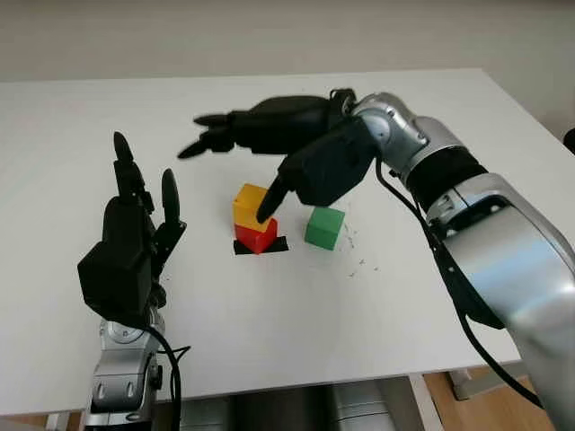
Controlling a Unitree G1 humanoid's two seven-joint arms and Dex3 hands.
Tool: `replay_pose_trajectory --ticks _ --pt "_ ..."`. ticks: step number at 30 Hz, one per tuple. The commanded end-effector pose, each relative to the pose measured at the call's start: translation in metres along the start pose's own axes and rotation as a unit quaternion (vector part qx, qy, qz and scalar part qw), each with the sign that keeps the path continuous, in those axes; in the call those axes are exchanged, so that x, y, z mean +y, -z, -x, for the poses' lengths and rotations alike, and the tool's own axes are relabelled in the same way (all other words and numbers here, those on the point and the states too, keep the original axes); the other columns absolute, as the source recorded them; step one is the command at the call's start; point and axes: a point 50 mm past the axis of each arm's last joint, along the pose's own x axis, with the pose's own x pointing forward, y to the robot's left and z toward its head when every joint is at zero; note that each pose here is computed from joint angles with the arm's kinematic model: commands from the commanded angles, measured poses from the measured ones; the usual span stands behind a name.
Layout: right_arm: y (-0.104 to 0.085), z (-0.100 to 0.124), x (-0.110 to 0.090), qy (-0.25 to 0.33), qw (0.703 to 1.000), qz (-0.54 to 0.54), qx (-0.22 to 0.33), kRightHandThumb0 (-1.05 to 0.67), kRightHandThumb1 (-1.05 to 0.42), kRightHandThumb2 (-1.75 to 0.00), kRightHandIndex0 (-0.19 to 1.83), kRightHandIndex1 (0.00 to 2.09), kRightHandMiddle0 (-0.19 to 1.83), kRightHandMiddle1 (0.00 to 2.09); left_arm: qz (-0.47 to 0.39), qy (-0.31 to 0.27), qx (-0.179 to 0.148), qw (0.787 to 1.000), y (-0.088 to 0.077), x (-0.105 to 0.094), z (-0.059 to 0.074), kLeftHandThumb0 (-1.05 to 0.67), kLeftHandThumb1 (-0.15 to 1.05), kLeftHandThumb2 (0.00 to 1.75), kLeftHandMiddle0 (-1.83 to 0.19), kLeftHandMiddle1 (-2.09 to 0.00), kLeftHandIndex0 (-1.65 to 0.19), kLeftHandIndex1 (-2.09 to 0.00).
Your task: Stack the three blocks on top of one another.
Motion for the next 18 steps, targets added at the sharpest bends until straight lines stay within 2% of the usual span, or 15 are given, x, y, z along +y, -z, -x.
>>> replay_pose_trajectory --ticks 1,6,11,18 --pt "0.007 0.018 -0.024 0.051 0.999 0.001 0.014 -0.7 -0.87 -0.06 -0.03 0.08 0.11 0.27 0.004 0.0 -0.001 1.0 -0.001 0.001 0.001 -0.73 1.05 0.66 0.19 0.0 0.19 0.0" --pt "0.027 0.049 -0.035 0.101 0.993 0.003 0.062 -0.69 -0.88 -0.05 0.1 0.12 0.21 0.29 0.003 -0.002 0.003 1.0 0.0 0.007 0.002 -0.73 1.05 0.66 0.19 0.0 0.19 0.0" --pt "0.048 0.076 -0.029 0.104 0.988 -0.007 0.11 -0.64 -0.89 -0.06 0.15 0.13 0.2 0.27 -0.007 0.004 0.0 1.0 0.0 0.01 0.0 -0.73 1.05 0.66 0.19 0.0 0.19 0.0" --pt "0.065 0.105 -0.021 0.11 0.982 -0.029 0.154 -0.58 -0.88 -0.05 0.18 0.12 0.2 0.25 -0.009 0.008 0.001 1.0 -0.002 0.013 -0.003 -0.75 1.05 0.65 0.19 0.0 0.19 0.0"
